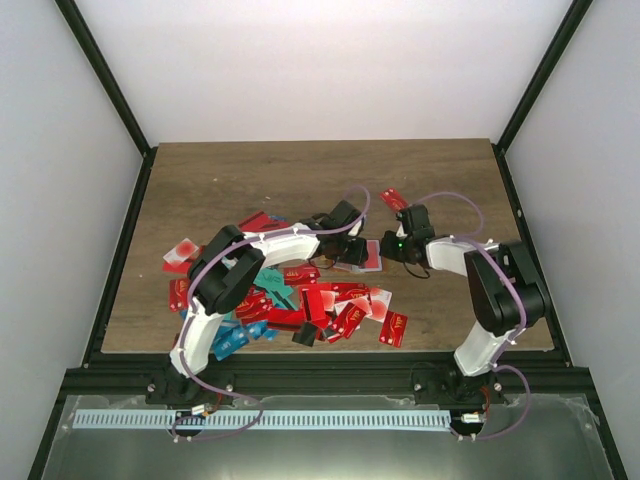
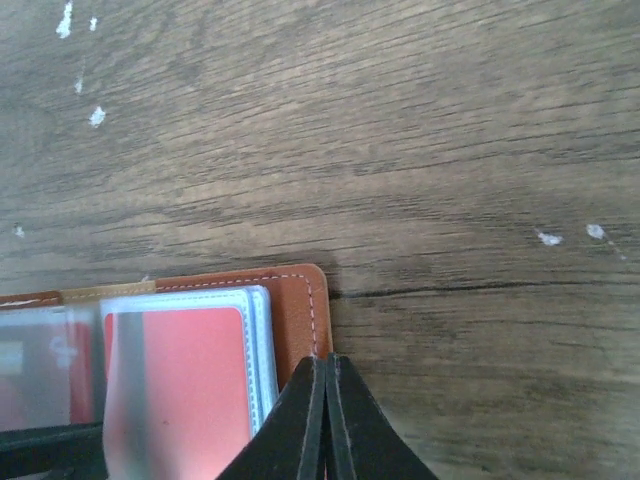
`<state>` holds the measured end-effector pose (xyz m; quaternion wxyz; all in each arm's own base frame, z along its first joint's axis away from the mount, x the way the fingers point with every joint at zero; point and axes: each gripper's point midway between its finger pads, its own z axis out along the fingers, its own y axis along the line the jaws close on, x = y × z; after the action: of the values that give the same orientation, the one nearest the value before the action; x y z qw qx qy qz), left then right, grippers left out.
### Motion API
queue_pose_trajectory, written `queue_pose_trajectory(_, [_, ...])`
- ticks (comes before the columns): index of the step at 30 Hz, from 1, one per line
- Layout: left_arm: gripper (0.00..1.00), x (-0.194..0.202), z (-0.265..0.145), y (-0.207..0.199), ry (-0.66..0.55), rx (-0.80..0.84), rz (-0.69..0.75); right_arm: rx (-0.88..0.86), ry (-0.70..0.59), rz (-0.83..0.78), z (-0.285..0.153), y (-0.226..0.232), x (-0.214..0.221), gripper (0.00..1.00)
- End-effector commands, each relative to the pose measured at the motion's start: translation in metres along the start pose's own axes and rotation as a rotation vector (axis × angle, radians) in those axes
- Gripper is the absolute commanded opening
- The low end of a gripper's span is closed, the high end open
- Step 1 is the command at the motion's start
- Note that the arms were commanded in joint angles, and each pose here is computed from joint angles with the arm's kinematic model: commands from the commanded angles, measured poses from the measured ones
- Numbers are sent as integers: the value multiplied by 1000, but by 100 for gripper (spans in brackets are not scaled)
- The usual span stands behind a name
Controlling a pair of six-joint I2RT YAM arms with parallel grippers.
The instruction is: Put the credit cards into the card holder
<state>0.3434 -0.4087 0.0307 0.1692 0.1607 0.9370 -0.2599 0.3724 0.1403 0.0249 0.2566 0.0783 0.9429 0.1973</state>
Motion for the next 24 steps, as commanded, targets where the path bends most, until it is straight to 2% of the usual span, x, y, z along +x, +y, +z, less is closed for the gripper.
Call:
queue_pose_trajectory(1, [37,-5,-14,-4,-18,-17,14,-6,-38,-31,-18,14,-13,4])
queue_pose_trajectory(7, [45,-3,-28,-11,-1,0,20,-46,-64,-40,-35,26,-20,10])
queue_pose_trajectory(11, [46,-3,-34,-15,13,7,32,-125,-44,-51,-40,39,-15,14])
queue_pose_trajectory(13, [41,-3,-35,-12,9,-10,39,-176,-19,-52,-40,47,-9,16])
queue_pose_trajectory(18, [14,-4,-27,-6,23,-21,46,-312,49,-16,-37,54,1,17])
queue_pose_trajectory(20, [5,-4,-23,-5,28,-24,49,-327,56,-5,-37,52,2,17])
queue_pose_trajectory(24, [4,-6,-19,-2,25,-33,50,-334,63,-1,-35,49,4,17])
